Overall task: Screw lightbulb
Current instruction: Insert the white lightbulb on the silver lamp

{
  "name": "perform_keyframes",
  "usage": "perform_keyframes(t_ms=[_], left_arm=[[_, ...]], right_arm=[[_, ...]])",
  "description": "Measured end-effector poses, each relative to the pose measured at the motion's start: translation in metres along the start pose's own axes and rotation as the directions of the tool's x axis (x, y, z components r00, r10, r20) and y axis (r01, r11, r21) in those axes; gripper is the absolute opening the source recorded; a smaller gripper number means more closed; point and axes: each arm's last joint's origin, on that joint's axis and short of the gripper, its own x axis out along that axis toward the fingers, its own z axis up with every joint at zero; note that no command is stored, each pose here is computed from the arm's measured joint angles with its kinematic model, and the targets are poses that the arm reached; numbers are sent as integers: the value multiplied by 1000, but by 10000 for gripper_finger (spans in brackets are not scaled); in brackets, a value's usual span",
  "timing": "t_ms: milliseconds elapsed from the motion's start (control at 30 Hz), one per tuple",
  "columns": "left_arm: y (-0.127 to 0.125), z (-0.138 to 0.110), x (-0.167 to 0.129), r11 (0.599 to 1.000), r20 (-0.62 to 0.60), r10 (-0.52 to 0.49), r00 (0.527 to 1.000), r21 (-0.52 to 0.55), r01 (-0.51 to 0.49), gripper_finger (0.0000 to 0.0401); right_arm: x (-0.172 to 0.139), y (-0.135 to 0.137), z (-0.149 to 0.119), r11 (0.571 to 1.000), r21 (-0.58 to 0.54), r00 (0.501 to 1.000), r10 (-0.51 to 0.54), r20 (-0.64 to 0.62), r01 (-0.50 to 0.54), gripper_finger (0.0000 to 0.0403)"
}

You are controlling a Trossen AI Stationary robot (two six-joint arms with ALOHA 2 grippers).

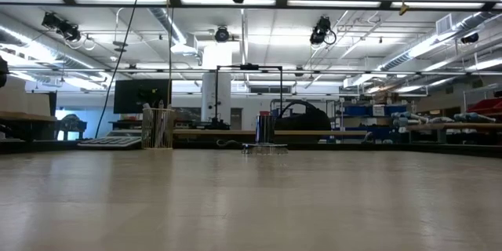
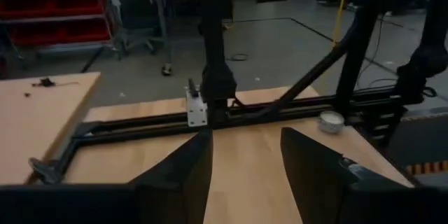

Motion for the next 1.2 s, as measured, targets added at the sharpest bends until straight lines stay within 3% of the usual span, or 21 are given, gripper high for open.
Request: perform_keyframes(t_ms=[267, 500, 700, 900, 1200], left_arm=[[14, -5, -6, 995, -36, 99, 994, 18, -98, 163], [29, -29, -14, 989, -108, 148, 983, 23, -146, 95], [42, -53, -22, 982, -154, 189, 970, 1, -191, 11], [50, -78, -29, 975, -132, 213, 968, -31, -218, 5], [52, -106, -38, 970, -74, 231, 970, -60, -236, 1]], right_arm=[[-11, -12, 4, 999, -43, 996, -7, -93, 3, 190], [-13, -17, -8, 998, -67, 978, -10, -208, -4, 181], [-16, -22, -45, 1000, -26, 965, -11, -263, 4, 171], [-29, -31, -89, 998, 67, 975, -4, -221, 20, 171], [-61, -45, -158, 975, 196, 992, -92, -92, 108, 171]])
